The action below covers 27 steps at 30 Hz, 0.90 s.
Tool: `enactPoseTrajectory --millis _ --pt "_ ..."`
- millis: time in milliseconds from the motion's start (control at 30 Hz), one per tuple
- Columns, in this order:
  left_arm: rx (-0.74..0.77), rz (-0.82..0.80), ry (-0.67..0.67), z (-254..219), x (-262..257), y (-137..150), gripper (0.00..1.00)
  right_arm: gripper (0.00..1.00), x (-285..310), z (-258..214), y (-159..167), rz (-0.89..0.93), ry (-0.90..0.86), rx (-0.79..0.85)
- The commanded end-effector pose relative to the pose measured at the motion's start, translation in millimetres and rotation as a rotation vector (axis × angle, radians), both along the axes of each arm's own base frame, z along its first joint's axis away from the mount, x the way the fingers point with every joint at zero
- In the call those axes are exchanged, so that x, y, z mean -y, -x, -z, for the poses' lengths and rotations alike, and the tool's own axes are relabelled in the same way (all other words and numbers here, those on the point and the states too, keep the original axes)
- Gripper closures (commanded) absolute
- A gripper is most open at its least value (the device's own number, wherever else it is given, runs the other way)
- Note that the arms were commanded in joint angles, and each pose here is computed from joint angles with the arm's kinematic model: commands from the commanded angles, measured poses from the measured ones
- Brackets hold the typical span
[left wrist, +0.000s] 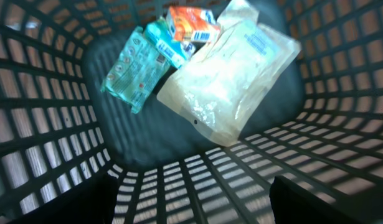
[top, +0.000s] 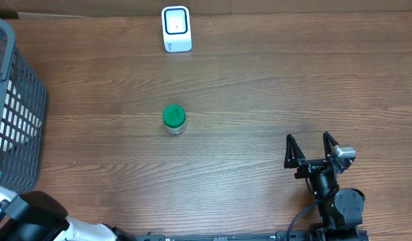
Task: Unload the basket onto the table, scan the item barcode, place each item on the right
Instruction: 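Set the jar down on the table and withdraw the left gripper, then reach into the basket and grasp the green wrapped pack with left gripper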
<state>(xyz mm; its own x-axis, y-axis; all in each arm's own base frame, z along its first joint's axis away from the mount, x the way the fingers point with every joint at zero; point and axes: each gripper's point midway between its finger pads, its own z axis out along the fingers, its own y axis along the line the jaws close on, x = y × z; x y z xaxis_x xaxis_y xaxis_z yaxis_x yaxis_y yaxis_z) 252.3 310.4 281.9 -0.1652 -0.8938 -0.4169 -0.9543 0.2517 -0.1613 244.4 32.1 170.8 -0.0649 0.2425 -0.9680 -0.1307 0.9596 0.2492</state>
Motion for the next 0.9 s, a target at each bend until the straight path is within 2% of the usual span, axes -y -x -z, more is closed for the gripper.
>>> enactPoseTrajectory --millis 0,167,300,400,500,567,667,700,767,867 --pt "-0.075 0.042 0.005 28 -8 4 0.18 0.0 -2 2 0 -0.008 -0.002 0.003" --pt "-0.141 0.137 0.003 68 -22 11 0.18 0.0 -2 2 0 -0.008 -0.002 0.003" --pt "-0.183 0.241 -0.035 86 -30 6 0.17 0.0 -2 2 0 -0.008 -0.002 0.003" --pt "-0.242 0.282 -0.06 101 -41 6 0.19 0.0 -2 2 0 -0.008 -0.002 0.003" --pt "-0.285 0.3 -0.005 122 -40 10 0.2 0.0 -2 2 0 -0.008 -0.002 0.003" --pt "-0.306 0.301 0.034 137 -40 12 0.29 0.0 -2 2 0 -0.008 -0.002 0.003" --pt "-0.335 0.309 0.076 156 -43 17 0.3 0.0 -2 2 0 -0.008 -0.002 0.003" --pt "-0.347 0.307 0.089 163 -45 19 0.35 0.0 -2 2 0 -0.008 -0.002 0.003" --pt "-0.364 0.317 0.11 173 -48 24 0.51 0.0 -2 2 0 -0.008 -0.002 0.003" --pt "-0.376 0.317 0.119 182 -53 27 0.53 0.0 -2 2 0 -0.008 -0.002 0.003"
